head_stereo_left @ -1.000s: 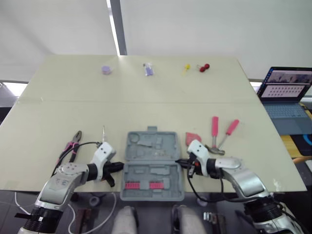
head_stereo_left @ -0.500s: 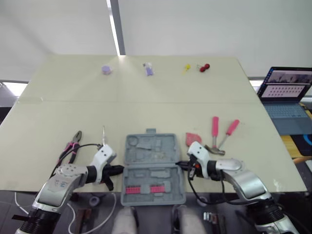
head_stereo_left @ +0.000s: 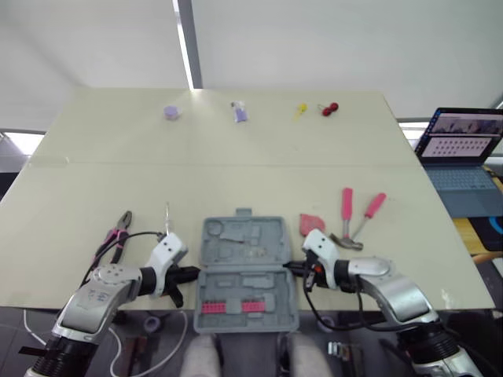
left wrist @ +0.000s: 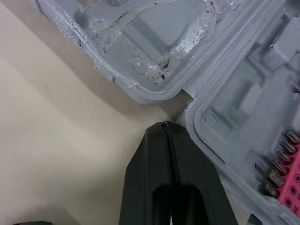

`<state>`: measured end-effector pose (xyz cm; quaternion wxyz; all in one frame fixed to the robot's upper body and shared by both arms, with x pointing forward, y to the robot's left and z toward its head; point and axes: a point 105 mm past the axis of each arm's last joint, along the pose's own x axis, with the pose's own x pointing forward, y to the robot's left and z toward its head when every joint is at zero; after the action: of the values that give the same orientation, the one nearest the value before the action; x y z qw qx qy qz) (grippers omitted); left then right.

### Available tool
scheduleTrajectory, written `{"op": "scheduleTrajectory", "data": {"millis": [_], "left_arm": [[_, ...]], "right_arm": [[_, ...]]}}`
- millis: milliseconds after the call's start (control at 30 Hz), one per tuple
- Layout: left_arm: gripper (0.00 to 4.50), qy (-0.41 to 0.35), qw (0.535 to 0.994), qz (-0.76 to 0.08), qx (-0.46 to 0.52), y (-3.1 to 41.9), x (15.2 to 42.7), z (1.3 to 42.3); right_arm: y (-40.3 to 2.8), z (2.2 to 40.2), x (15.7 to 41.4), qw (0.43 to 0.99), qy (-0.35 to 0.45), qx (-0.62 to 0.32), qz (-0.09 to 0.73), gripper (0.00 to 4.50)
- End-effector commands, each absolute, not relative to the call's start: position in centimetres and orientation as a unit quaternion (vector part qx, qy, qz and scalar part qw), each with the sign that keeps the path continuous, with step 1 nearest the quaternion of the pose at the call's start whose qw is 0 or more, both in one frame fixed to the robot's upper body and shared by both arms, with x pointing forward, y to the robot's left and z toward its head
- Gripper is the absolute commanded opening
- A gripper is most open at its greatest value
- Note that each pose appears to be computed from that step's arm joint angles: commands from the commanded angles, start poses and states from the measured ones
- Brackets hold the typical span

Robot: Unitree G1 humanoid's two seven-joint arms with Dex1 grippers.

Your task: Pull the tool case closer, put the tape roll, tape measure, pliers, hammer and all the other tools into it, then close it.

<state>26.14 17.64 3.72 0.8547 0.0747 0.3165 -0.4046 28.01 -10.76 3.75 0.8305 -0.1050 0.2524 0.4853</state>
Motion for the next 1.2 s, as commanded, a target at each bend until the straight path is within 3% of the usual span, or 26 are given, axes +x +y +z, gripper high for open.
{"op": "scheduleTrajectory", "data": {"millis": [33, 567, 867, 900, 1000, 1200], "left_arm": [[0.0, 0.322, 0.847, -0.417, 0.07, 17.1, 25.5, 3.6], [0.0, 0.309, 0.862, -0.397, 0.065, 18.5, 25.7, 5.1], [0.0, 0.246, 0.894, -0.374, 0.035, 22.2, 25.8, 10.7], [0.26, 0.243, 0.901, -0.356, 0.037, 23.5, 25.8, 11.2], [1.35, 0.248, 0.923, -0.291, 0.05, 27.8, 25.6, 11.8], [4.21, 0.246, 0.96, -0.12, 0.063, 37.0, 23.7, 11.8]], "right_arm": [[-10.5, 4.2, 28.0, 0.831, 0.241, -0.107, 0.49, 0.05], [-14.0, 5.4, 28.0, 0.844, 0.246, -0.116, 0.463, 0.05], [-18.6, 9.4, 28.3, 0.875, 0.198, -0.075, 0.436, 0.05], [-19.6, 9.8, 28.3, 0.88, 0.197, -0.07, 0.427, 0.01], [-23.4, 10.7, 28.6, 0.9, 0.197, -0.062, 0.384, 0.9], [-31.1, 11.6, 28.7, 0.939, 0.192, -0.047, 0.282, 3.75]]}}
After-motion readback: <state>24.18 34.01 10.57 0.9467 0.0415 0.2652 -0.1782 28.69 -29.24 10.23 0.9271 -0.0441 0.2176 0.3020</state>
